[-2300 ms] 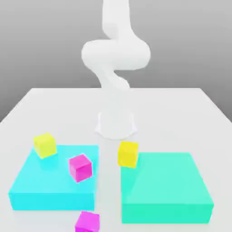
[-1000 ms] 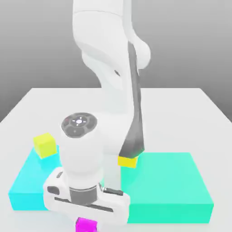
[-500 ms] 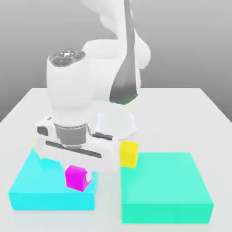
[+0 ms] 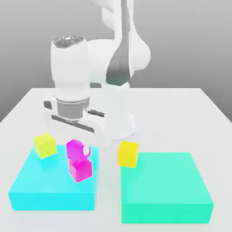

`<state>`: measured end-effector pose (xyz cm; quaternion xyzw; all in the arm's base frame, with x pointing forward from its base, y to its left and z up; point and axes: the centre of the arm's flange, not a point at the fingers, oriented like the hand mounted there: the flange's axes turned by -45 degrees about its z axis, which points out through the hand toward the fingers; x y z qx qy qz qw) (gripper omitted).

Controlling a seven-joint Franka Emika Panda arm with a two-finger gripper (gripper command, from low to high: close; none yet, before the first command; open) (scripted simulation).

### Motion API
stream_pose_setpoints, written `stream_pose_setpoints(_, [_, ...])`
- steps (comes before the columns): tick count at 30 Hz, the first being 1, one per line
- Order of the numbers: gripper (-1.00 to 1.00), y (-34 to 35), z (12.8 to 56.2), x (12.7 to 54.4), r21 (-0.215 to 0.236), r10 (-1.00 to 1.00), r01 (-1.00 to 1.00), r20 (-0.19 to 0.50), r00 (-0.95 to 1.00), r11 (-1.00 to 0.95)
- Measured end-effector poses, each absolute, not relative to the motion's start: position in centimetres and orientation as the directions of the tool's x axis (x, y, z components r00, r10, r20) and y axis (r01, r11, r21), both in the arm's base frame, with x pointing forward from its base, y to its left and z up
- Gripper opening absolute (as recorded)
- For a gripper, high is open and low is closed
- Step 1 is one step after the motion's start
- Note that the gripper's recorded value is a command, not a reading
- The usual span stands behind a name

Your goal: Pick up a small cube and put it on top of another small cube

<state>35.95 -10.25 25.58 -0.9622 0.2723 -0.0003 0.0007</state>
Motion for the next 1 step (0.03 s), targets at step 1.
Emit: stream_pose_setpoints(1, [1.0, -10.25, 25.58, 35.95, -0.001, -0.524, -0.524, 0.0, 0.852, -0.852])
